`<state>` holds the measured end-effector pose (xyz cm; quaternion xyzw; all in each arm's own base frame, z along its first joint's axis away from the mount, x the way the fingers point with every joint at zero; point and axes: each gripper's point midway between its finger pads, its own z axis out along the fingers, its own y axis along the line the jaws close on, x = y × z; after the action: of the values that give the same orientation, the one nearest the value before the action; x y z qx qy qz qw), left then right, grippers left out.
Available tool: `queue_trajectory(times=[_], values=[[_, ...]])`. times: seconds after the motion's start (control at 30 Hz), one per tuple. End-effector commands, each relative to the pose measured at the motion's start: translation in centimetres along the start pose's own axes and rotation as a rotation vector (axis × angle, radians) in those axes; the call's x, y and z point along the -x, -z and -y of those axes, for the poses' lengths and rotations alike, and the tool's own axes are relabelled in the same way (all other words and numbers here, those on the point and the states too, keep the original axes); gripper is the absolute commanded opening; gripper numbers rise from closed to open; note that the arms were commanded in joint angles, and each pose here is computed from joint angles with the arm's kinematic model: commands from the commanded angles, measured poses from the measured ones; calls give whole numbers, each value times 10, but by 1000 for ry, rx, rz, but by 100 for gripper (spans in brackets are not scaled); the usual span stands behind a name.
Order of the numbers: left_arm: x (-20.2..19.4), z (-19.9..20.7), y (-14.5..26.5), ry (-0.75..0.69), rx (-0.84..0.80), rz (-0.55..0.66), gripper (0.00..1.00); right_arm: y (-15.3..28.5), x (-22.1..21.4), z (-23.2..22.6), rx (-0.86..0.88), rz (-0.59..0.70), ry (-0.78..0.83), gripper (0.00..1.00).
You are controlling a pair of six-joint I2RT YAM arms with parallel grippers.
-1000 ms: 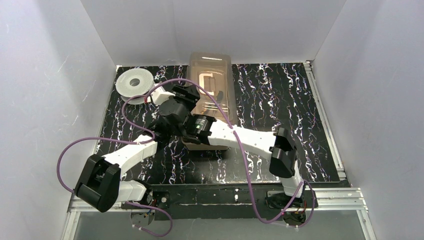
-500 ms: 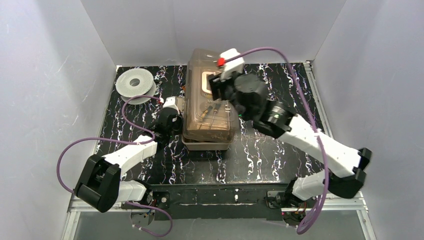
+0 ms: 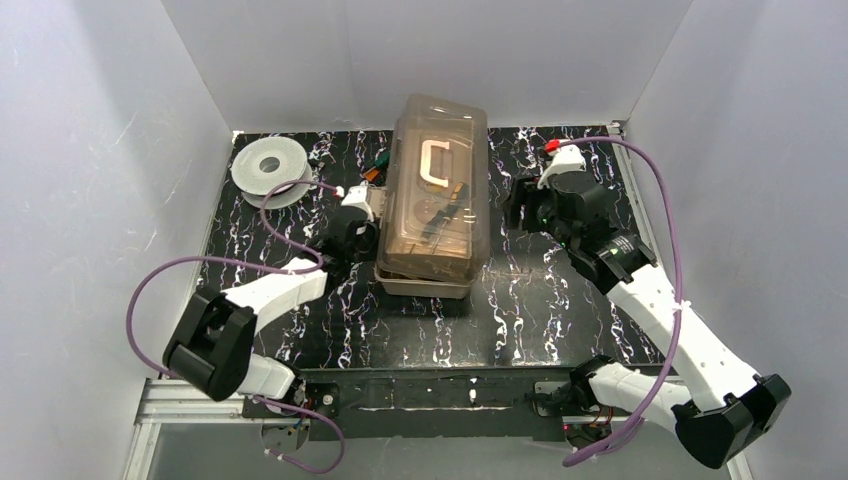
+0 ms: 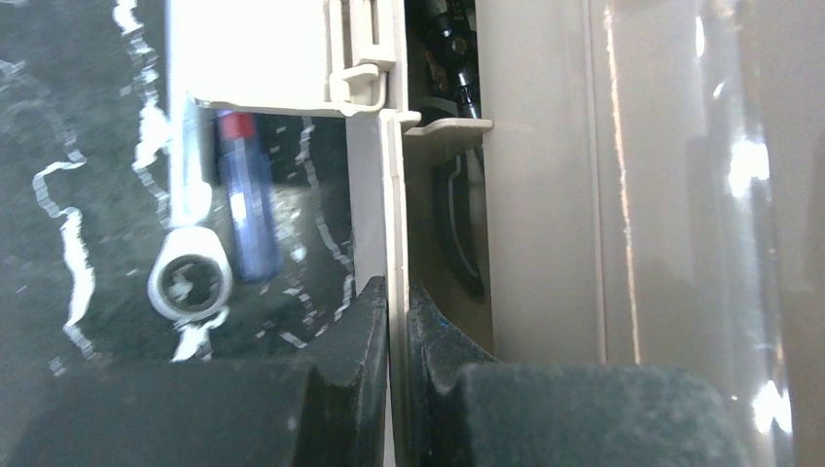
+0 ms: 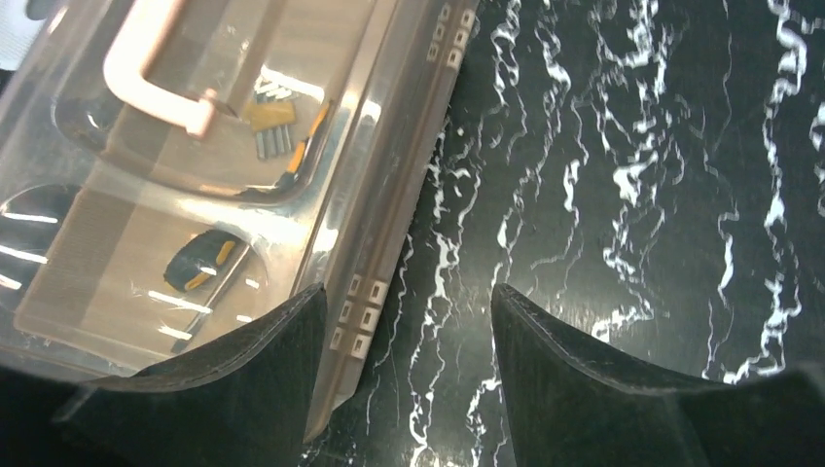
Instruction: Pack the tool kit
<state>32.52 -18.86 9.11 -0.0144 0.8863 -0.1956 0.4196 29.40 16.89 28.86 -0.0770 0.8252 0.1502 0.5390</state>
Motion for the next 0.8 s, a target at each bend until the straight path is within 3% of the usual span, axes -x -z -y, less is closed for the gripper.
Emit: queue_trajectory(times=[0.0, 0.1, 0.17, 0.37, 0.43, 0.53, 0.77], values=[[-25, 81, -1, -92, -251, -135, 0, -2, 0, 7, 64, 10, -110, 70], [-17, 81, 4, -82, -220, -133, 1, -8, -4, 15, 82, -9, -135, 70], [-15, 69, 12, -72, -148, -142, 8, -12, -5, 19, 85, -20, -148, 70], [-7, 34, 38, -5, 67, -140, 32, -16, -5, 9, 161, -27, -182, 70], [-2, 30, 46, 22, 90, -128, 51, -15, -4, 7, 171, -21, -182, 70], [8, 29, 58, 58, 84, -99, 69, -13, -2, 6, 177, -16, -178, 70], [34, -5, 87, 221, 219, -63, 85, -8, 0, 8, 166, -13, -175, 71]])
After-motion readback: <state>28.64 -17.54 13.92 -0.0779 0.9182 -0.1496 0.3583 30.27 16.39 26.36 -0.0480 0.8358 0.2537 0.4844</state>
